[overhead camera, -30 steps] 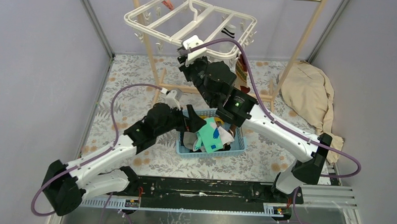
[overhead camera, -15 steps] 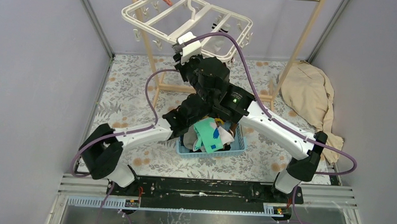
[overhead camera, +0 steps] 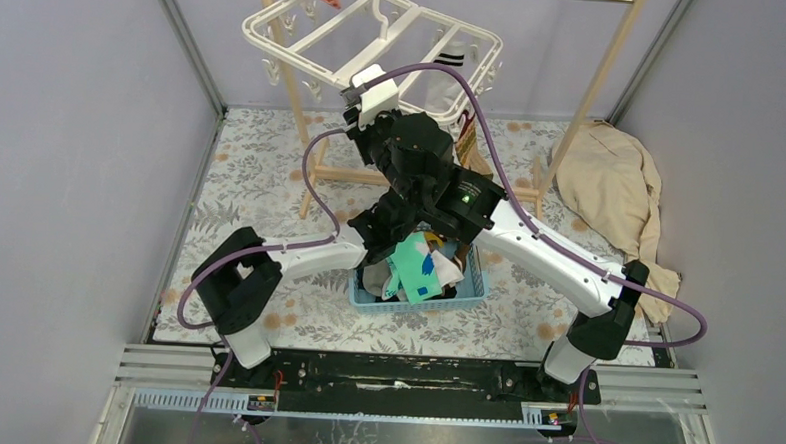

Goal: Remove the socks clipped to the hanger
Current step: Remove the sock from the hanger.

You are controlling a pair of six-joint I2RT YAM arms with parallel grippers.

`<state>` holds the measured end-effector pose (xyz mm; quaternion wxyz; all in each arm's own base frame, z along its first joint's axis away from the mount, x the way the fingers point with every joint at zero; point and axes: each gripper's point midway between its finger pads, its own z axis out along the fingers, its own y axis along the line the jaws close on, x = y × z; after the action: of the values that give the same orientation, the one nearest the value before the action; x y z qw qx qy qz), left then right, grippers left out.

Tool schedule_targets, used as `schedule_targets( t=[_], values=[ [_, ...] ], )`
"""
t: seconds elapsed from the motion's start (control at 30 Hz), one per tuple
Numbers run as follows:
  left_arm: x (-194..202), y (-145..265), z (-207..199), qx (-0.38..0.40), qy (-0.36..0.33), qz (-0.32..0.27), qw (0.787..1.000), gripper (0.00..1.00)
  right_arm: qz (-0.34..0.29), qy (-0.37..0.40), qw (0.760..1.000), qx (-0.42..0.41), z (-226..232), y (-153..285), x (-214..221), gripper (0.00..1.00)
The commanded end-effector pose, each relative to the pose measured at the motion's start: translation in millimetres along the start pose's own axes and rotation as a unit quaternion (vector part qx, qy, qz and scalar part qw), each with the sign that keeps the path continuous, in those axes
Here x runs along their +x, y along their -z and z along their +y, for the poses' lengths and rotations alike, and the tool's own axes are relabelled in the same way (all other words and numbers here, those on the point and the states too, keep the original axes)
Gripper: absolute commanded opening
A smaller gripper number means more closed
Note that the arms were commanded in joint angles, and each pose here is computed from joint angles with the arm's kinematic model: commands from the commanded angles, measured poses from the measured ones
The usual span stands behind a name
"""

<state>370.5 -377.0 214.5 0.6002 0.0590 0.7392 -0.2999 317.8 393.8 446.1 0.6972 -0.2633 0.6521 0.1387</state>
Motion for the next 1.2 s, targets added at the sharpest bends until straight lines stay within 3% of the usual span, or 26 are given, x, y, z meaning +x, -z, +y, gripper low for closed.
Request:
schedule_targets(
  t=[0.0,0.07,0.23,0.33,0.7,0.73,0.8,0.83,0.87,0.9,1.03,1.07,1.1,1.17],
  values=[
    [-42,-11,-19,0.025,-0.011,-0.082,0.996,0.45,-0.04,-0.029,0.999,0.002,-9,19,-40,0.29],
    [-41,-12,-27,0.046,-0.014,-0.08,0.996,0.46,-0.042,-0.032,0.999,0.0,-9,20,-41,0.29],
    [-33,-4,-31,0.047,-0.022,-0.09,0.995,0.84,-0.044,-0.032,0.999,-0.002,-9,21,-43,0.29],
    [-27,-3,-33,0.054,-0.024,-0.092,0.994,0.98,-0.044,-0.036,0.998,-0.004,-8,21,-44,0.29],
    [-18,-24,-32,0.022,-0.031,-0.082,0.996,0.98,-0.047,-0.047,0.998,-0.011,-7,23,-48,0.28],
    [-17,-26,-31,0.017,-0.031,-0.079,0.996,0.94,-0.048,-0.047,0.998,-0.011,-7,23,-48,0.28],
    [-15,-30,-33,0.018,-0.033,-0.076,0.996,0.76,-0.049,-0.048,0.998,-0.013,-6,24,-50,0.28],
    [-14,-32,-34,0.021,-0.033,-0.075,0.996,0.62,-0.049,-0.049,0.998,-0.014,-6,24,-50,0.28],
    [-14,-34,-35,0.021,-0.032,-0.074,0.997,0.38,-0.049,-0.049,0.998,-0.016,-6,24,-50,0.28],
    [-14,-36,-34,0.019,-0.03,-0.074,0.997,0.24,-0.049,-0.049,0.997,-0.017,-5,25,-50,0.28],
    [-15,-39,-39,0.025,-0.03,-0.071,0.997,0.15,-0.048,-0.048,0.998,-0.015,-7,26,-50,0.29],
    [-16,-39,-39,0.026,-0.032,-0.071,0.997,0.11,-0.048,-0.048,0.998,-0.013,-8,26,-50,0.28],
    [-17,-37,-38,0.024,-0.033,-0.071,0.997,0.01,-0.048,-0.048,0.998,-0.012,-9,27,-50,0.28],
    [-20,-31,-36,0.024,-0.032,-0.072,0.997,0.0,-0.049,-0.047,0.998,-0.012,-9,28,-49,0.28]
  ],
)
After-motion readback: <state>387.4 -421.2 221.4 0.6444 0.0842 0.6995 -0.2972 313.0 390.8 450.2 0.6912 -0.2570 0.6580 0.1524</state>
